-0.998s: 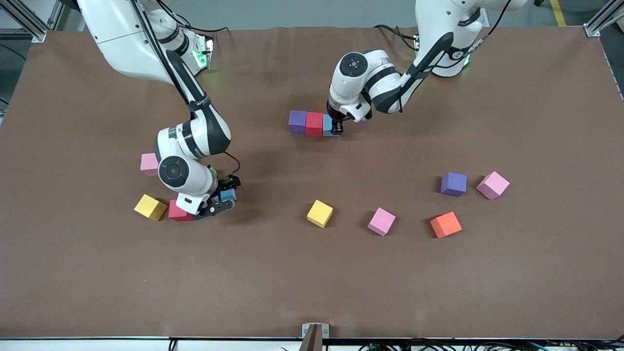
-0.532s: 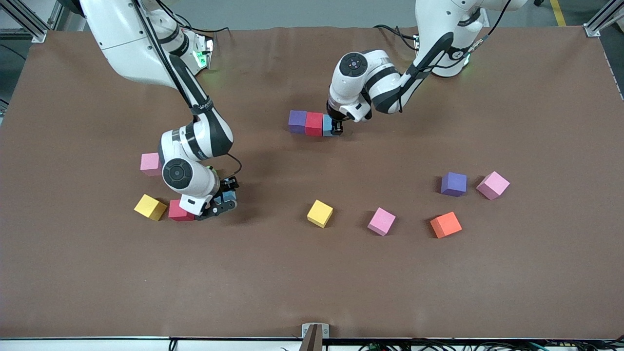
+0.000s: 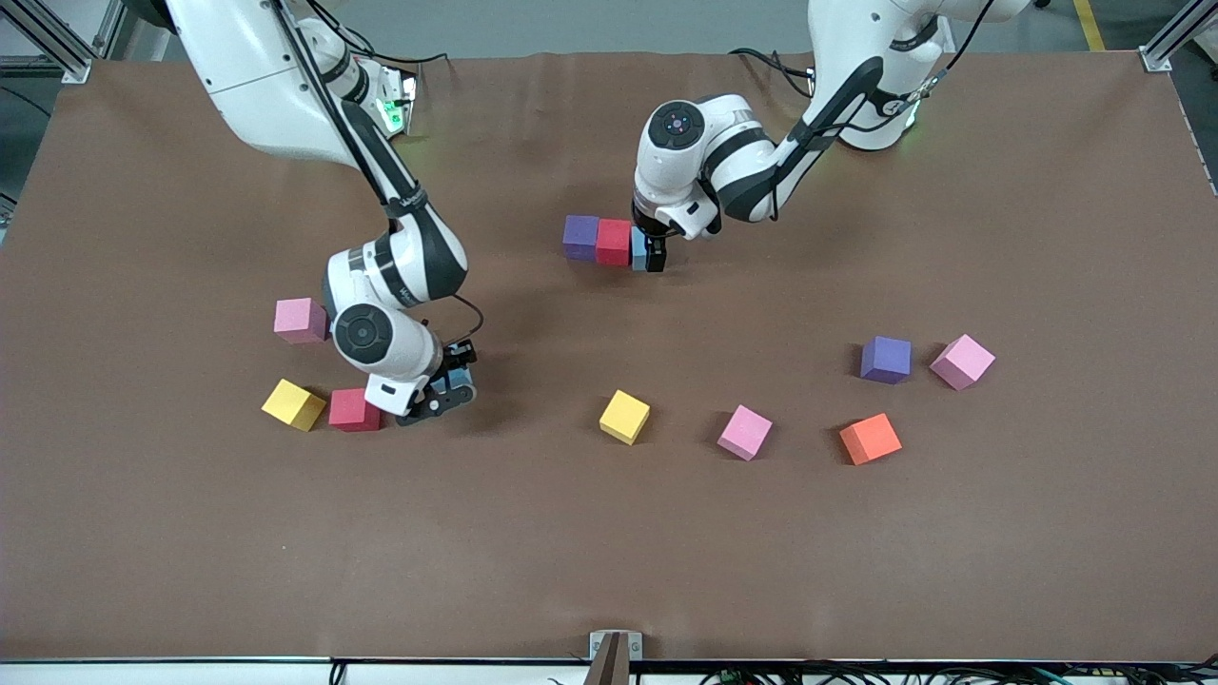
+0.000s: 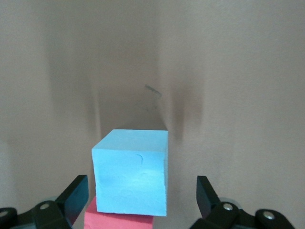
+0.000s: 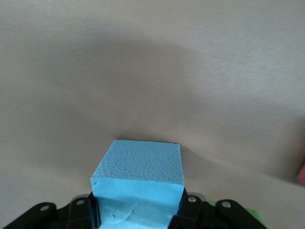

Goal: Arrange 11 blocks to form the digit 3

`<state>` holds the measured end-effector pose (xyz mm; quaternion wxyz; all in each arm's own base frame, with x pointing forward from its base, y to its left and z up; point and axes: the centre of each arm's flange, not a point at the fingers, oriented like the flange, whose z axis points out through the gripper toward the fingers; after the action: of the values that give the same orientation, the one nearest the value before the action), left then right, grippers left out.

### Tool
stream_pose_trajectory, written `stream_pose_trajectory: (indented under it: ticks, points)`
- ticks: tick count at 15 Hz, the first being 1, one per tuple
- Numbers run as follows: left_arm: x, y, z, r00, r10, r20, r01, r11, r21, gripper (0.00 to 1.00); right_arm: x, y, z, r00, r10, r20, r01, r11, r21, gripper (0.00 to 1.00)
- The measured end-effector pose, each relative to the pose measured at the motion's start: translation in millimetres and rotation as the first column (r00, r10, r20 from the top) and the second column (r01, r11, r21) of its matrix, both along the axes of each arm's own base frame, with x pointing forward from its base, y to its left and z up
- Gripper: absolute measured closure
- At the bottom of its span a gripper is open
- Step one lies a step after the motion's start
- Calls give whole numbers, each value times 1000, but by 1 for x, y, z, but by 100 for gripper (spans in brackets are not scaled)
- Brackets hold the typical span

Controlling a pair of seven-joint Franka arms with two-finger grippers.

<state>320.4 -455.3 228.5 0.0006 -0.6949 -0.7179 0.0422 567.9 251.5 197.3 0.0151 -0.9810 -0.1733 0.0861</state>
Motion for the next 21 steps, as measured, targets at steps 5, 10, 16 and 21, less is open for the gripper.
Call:
stream_pose_trajectory:
  ticks: [5, 10, 16, 21]
  points:
    - [11, 0, 41, 998, 3, 68, -4, 1000, 24, 0, -23, 48, 10, 998, -60, 3, 60, 998, -22, 44]
    - [18, 5, 83, 993, -4, 120, -6, 996, 85, 0, -67, 116, 10, 987, -155, 41, 157, 987, -30, 44]
    - [53, 17, 125, 991, -7, 133, -13, 989, 150, 0, -111, 161, 1, 964, -260, 52, 259, 966, 22, 44]
    - [120, 37, 167, 967, -200, 160, 183, 976, 115, 0, -144, 185, -1, 970, -241, 31, 240, 970, 29, 44]
